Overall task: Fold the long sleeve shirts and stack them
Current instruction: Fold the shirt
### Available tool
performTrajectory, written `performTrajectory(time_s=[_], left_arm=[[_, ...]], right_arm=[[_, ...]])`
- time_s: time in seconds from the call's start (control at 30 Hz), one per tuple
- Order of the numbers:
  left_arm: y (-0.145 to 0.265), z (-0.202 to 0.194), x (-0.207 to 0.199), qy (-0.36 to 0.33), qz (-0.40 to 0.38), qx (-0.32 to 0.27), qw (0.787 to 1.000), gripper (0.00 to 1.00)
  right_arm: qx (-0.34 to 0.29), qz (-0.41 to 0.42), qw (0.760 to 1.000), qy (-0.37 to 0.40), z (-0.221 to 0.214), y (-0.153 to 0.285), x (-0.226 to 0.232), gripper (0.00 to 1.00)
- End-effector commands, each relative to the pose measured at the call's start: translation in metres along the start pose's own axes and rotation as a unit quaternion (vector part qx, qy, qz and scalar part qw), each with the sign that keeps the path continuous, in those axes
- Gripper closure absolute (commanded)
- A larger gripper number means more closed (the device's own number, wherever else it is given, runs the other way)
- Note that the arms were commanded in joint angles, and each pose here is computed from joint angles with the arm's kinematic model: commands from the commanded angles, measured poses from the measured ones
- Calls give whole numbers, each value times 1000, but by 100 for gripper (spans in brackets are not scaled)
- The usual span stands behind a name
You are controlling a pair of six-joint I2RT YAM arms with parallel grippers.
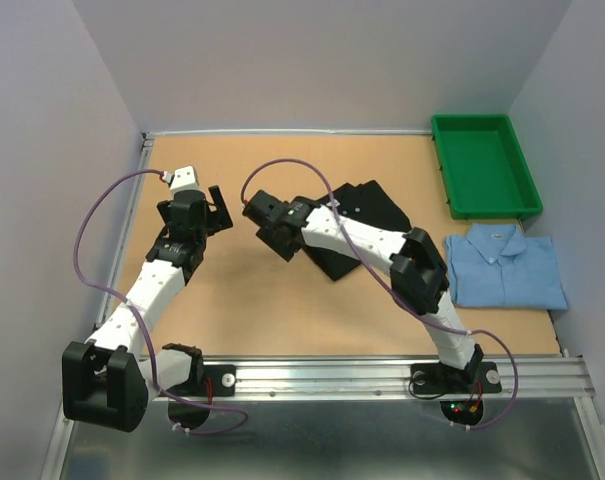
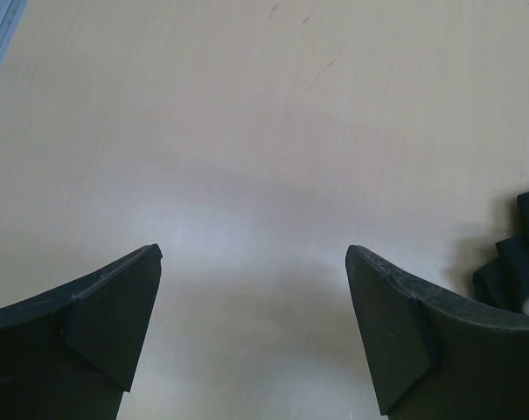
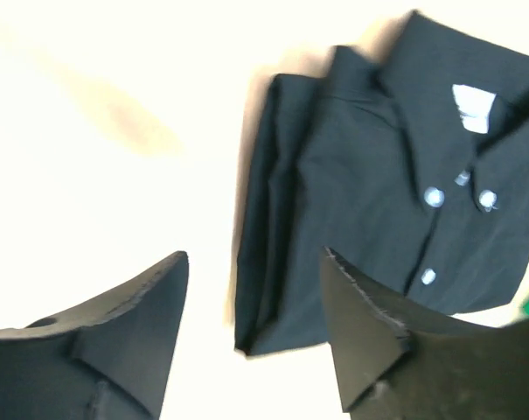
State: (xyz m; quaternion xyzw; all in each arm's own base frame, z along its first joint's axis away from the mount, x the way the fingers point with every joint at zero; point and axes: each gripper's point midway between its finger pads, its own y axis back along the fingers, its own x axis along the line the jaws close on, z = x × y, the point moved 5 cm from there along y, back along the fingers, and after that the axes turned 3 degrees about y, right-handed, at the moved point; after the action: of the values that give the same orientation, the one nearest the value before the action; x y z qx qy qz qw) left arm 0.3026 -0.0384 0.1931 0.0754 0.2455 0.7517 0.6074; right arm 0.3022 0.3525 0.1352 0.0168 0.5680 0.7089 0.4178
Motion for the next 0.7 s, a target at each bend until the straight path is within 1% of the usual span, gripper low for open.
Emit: performTrajectory(time_s=[0.0, 0.1, 0.13, 0.17, 0.2, 0.23, 0.27, 0.3, 0.37, 0.4, 0.5, 0.53, 0.67], left_arm=[[2, 13, -4, 8, -11, -24, 1000, 2], [2, 13, -5, 8, -13, -23, 1000, 2], [1, 12, -5, 7, -14, -21, 1000, 2], [1, 12, -6, 8, -16, -21, 1000, 2], [1, 11, -7, 7, -20, -18, 1000, 2], [1, 11, -8, 7, -22, -17, 1000, 2], [1, 10, -9, 7, -27, -15, 1000, 2], [1, 8, -9, 6, -30, -13, 999, 2], [0, 4, -12, 5, -42, -3, 999, 2], [-1, 6, -15, 8, -54, -8, 999, 2], [-2, 0, -25, 12, -86, 11, 996, 2], [-3, -3, -29, 16, -100, 20, 995, 2], [-3, -11, -41, 33, -135, 48, 989, 2]], right_arm=[[-65, 40, 989, -129, 12, 49, -53, 36], [-69, 50, 980, -180, -2, 32, -72, 43], [-99, 53, 973, -203, 4, 38, -81, 45], [-103, 57, 969, -215, 1, 34, -84, 50], [-88, 60, 967, -230, -13, 21, -86, 53], [-106, 74, 962, -242, -9, 16, -86, 57], [-108, 77, 959, -250, -13, 12, -86, 62], [-108, 77, 958, -253, -16, 7, -84, 63], [-100, 81, 958, -257, -28, -10, -74, 66], [-99, 87, 957, -257, -31, -15, -69, 67], [-92, 130, 949, -271, -48, -33, -43, 71], [-88, 157, 946, -270, -56, -39, -29, 72], [-90, 206, 933, -282, -69, -44, -8, 73]])
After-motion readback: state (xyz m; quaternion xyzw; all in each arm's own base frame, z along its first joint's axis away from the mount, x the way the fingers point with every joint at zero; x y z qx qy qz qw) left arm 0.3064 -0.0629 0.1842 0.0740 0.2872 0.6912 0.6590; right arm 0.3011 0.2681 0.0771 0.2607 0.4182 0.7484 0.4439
